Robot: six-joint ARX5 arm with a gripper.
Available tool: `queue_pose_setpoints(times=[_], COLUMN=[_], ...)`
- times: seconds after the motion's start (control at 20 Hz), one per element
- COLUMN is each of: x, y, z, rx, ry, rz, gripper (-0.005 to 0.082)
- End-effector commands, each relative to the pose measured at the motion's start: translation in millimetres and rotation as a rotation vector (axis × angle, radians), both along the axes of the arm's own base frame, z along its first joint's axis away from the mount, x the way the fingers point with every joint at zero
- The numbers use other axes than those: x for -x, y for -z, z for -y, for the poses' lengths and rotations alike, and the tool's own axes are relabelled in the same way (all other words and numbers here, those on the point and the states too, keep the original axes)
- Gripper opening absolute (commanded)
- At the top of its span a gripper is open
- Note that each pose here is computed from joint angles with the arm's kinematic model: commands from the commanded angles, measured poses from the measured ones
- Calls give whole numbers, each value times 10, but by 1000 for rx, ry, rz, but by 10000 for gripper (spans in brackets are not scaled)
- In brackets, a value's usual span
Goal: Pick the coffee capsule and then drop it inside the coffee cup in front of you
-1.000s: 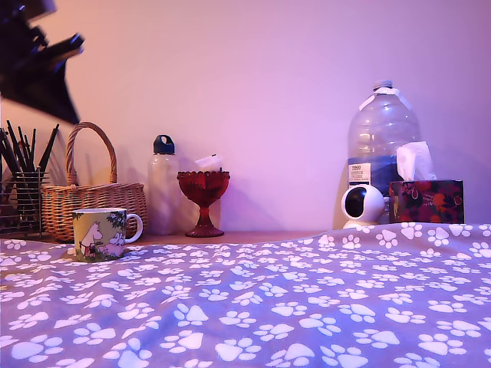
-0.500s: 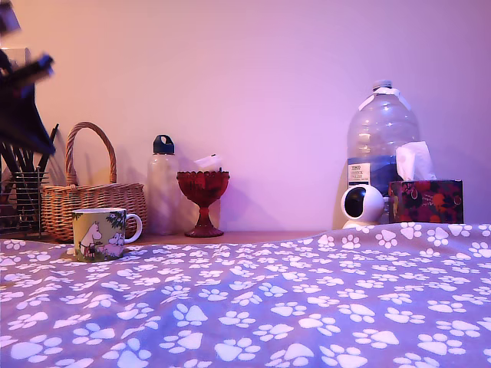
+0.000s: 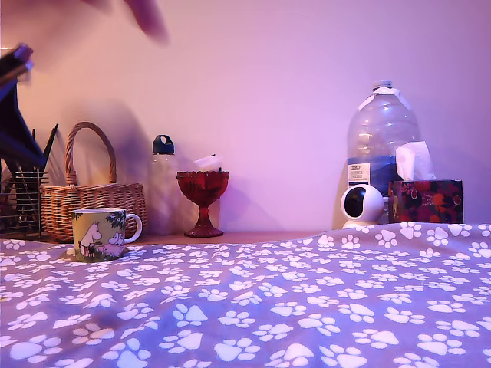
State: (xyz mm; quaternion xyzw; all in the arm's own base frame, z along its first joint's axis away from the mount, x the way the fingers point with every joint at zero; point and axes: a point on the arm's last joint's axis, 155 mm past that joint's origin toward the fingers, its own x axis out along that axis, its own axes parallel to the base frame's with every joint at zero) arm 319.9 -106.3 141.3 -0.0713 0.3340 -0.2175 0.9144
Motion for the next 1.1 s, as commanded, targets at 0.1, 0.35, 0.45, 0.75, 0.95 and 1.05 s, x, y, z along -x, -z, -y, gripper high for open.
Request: queue_pose_setpoints(times=[0.1,0.35,0.45,0.75,0.95,1.05], x=[24,-5,-25,-52,-85,-86], y=[11,-35,-85,-230,-327,-331], z=[50,99,146,333,389,389], rx=[2,-8,-3,10,21,22], ry=[15,22,34,85,100,99], rz=[4,34,59,131,176,176], gripper=[-19,-19,-19,-19,-19,-19])
